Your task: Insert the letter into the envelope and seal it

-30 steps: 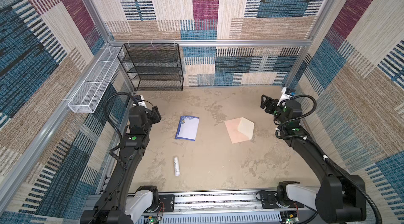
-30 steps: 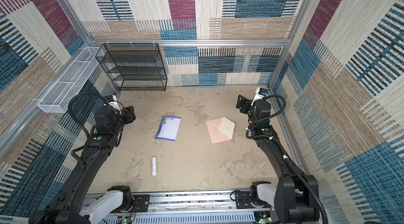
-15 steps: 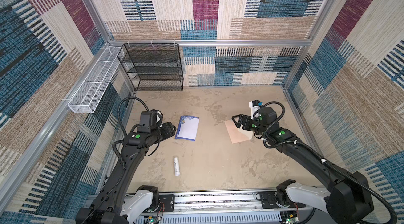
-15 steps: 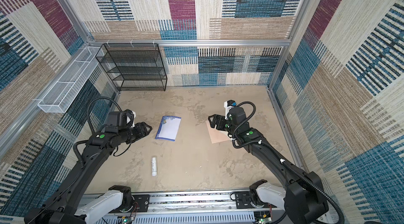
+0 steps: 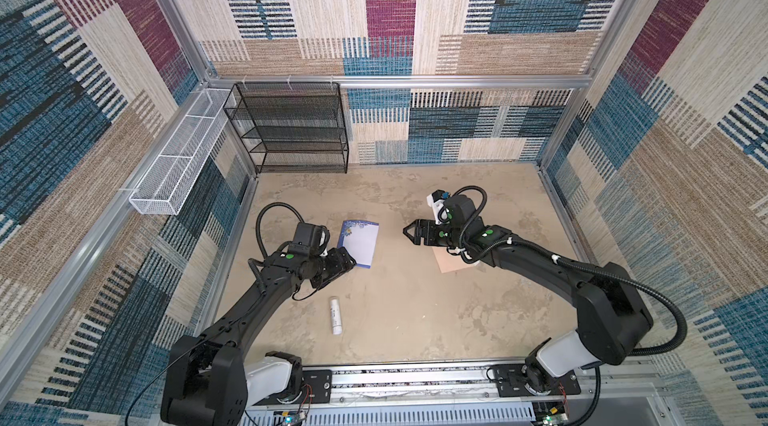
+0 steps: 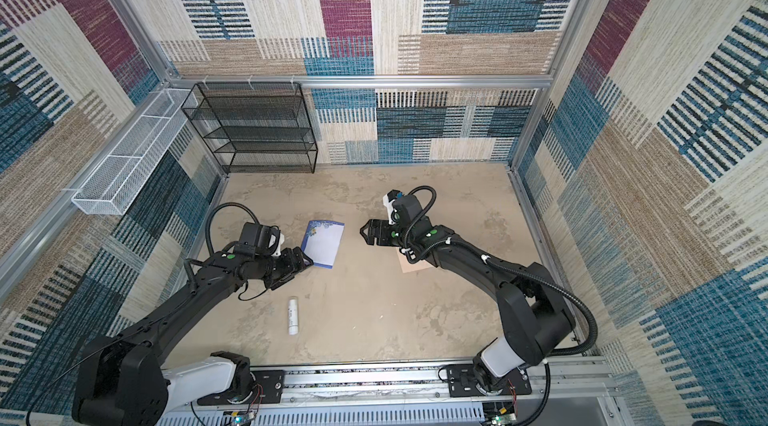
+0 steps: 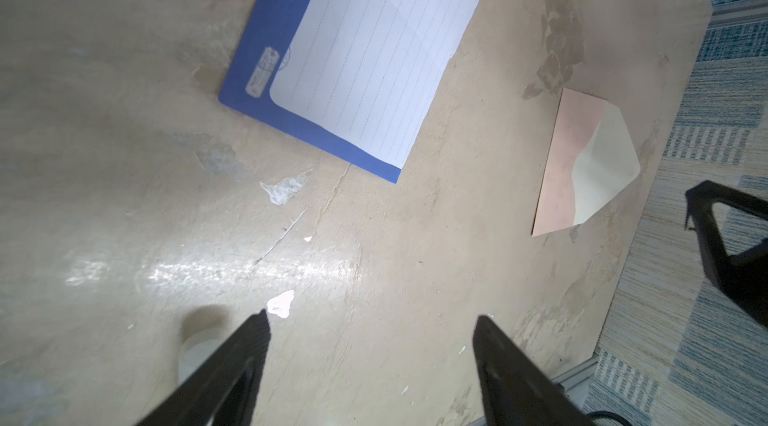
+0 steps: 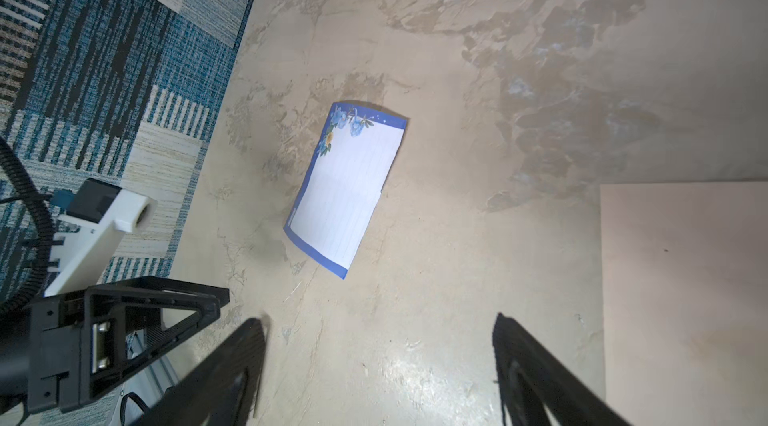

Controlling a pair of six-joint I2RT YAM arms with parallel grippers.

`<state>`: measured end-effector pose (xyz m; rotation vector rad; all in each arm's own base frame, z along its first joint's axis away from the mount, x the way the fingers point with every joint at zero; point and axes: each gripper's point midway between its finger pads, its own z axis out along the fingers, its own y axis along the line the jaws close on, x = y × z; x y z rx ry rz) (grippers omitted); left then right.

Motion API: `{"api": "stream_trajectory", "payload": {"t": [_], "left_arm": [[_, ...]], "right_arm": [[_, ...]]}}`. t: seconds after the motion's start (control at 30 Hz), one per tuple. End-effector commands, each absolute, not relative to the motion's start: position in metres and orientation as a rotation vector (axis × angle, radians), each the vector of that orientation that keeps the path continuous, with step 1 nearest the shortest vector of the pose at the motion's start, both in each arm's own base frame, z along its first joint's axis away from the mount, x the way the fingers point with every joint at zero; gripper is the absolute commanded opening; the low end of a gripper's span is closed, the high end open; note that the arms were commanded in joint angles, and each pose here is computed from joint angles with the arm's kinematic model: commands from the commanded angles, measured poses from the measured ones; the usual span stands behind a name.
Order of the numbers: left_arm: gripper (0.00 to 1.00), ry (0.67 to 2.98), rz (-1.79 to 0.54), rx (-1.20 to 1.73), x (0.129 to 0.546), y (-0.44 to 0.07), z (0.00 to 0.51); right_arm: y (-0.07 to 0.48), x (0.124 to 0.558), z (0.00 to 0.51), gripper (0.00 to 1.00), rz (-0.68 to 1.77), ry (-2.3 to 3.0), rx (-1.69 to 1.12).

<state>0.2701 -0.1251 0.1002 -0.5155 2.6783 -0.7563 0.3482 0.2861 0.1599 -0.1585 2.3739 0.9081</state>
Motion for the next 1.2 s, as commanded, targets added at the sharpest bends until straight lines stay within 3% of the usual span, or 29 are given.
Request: {"api": "stream_trajectory", "payload": {"t": [0.0, 0.17, 0.37, 0.6, 0.9, 1.17], "left_arm": [[0.82, 2.61, -0.827, -0.607, 0.274, -0.13, 0.099], [0.81, 2.466, -0.865, -0.777, 0.279, -0.122, 0.089], [0.8, 2.31, -0.883, -0.895, 0.293, -0.112, 0.09], [0.81, 2.282, -0.894, -0.954, 0.31, -0.114, 0.081], [0.83, 2.277, -0.908, -0.994, 0.321, -0.117, 0.063], [0.82, 2.288, -0.933, -1.01, 0.325, -0.122, 0.049]], "right_arm": [[0.312, 0.36, 0.167, 0.89, 1.001, 2.338, -0.207], [0.352, 0.376, 0.163, 0.84, 1.04, 2.361, -0.303], [0.388, 0.39, 0.159, 0.69, 1.124, 2.366, -0.354], [0.412, 0.407, 0.138, 0.35, 1.182, 2.41, -0.351], [0.426, 0.421, 0.111, 0.16, 1.187, 2.461, -0.338], [0.432, 0.43, 0.086, 0.08, 1.156, 2.515, -0.334]]}}
